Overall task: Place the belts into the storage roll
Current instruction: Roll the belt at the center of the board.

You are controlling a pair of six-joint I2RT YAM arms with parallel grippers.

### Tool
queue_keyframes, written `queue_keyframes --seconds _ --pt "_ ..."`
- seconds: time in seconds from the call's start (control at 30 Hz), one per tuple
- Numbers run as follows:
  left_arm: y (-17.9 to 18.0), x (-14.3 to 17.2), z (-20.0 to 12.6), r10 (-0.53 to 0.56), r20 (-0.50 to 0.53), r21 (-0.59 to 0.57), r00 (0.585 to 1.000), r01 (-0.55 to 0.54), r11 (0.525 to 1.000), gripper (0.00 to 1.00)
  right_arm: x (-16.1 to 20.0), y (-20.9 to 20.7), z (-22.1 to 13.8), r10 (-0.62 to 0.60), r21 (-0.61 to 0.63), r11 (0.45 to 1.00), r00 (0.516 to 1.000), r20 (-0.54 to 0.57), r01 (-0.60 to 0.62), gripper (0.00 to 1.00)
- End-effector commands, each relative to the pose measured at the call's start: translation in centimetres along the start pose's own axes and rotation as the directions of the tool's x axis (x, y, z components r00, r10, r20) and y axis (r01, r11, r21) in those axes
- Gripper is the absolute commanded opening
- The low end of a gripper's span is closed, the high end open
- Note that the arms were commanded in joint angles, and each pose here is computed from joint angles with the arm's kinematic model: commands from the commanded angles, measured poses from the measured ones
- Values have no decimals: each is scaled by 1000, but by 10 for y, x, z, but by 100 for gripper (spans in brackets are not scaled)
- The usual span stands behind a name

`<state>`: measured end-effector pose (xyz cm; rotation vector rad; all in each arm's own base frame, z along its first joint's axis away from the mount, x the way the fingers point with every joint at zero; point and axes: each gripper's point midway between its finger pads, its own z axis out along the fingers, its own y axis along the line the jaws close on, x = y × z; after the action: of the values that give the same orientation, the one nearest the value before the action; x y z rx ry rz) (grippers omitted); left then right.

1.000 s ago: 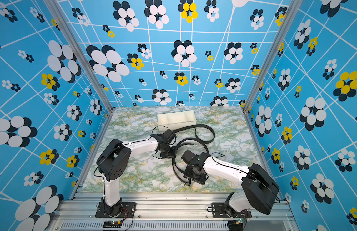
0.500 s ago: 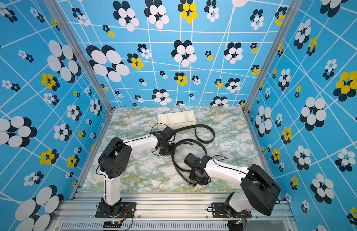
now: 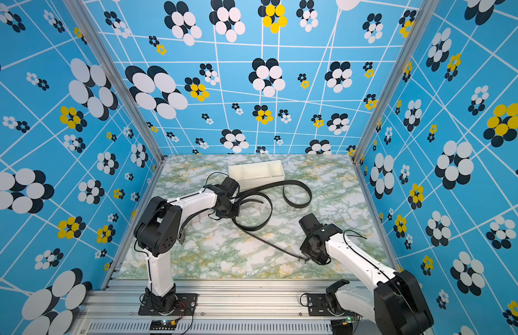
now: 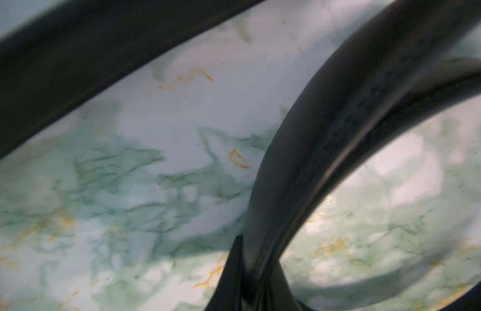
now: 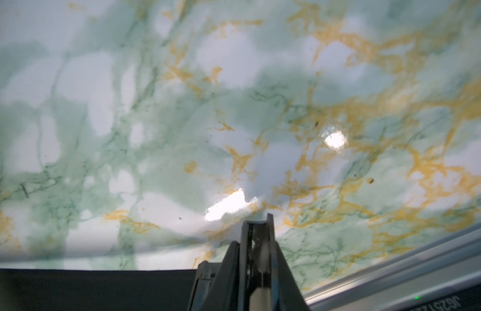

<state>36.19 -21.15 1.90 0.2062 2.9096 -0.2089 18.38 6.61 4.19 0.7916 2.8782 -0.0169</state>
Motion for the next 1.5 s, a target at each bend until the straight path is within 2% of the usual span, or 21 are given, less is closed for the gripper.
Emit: queue_keyframes --seconds 0.0,0.2,0.33,0.43,0.47,0.53,0.57,0.67,0.73,0.83,0.9,1.03,1.2,1.47 --pt "27 74 11 245 -266 -187 932 -299 936 0 -31 4 -1 -190 109 977 980 58 183 19" --pt "4 109 7 477 -341 -187 810 -555 810 0 -76 71 8 -381 63 924 922 72 377 19" --pt "-8 120 6 536 -353 -169 767 -616 770 0 -96 126 17 -427 -42 901 900 83 431 20" --pt "-12 125 8 526 -353 -152 774 -602 784 1 -101 169 29 -443 -145 883 895 49 446 27" --pt "-12 126 9 516 -352 -150 781 -591 792 5 -101 179 31 -444 -174 879 895 36 443 32" --pt "-12 126 11 493 -350 -150 797 -567 810 7 -105 199 26 -428 -224 878 903 25 423 50" --pt "-12 124 11 483 -348 -157 803 -558 815 10 -107 203 20 -416 -230 882 909 31 411 55" --pt "-15 120 11 443 -329 -155 834 -511 846 11 -110 192 -8 -343 -220 912 938 51 346 64" --pt "-20 117 12 422 -317 -143 849 -483 864 12 -101 171 -29 -283 -202 937 958 41 286 65" --pt "-25 113 13 409 -311 -136 858 -466 874 13 -75 131 -40 -190 -162 969 982 0 187 65" --pt "-28 111 15 406 -313 -133 859 -463 876 15 -51 119 -34 -156 -190 971 986 -55 143 64" --pt "-30 108 16 403 -315 -135 859 -461 877 15 -17 118 -12 -174 -187 970 979 -103 153 61" --pt "-28 110 15 399 -326 -142 857 -462 876 17 -12 132 5 -172 -193 970 979 -108 149 55" --pt "-23 113 14 388 -341 -158 856 -459 874 17 -2 120 29 -160 -144 980 977 -142 140 42"
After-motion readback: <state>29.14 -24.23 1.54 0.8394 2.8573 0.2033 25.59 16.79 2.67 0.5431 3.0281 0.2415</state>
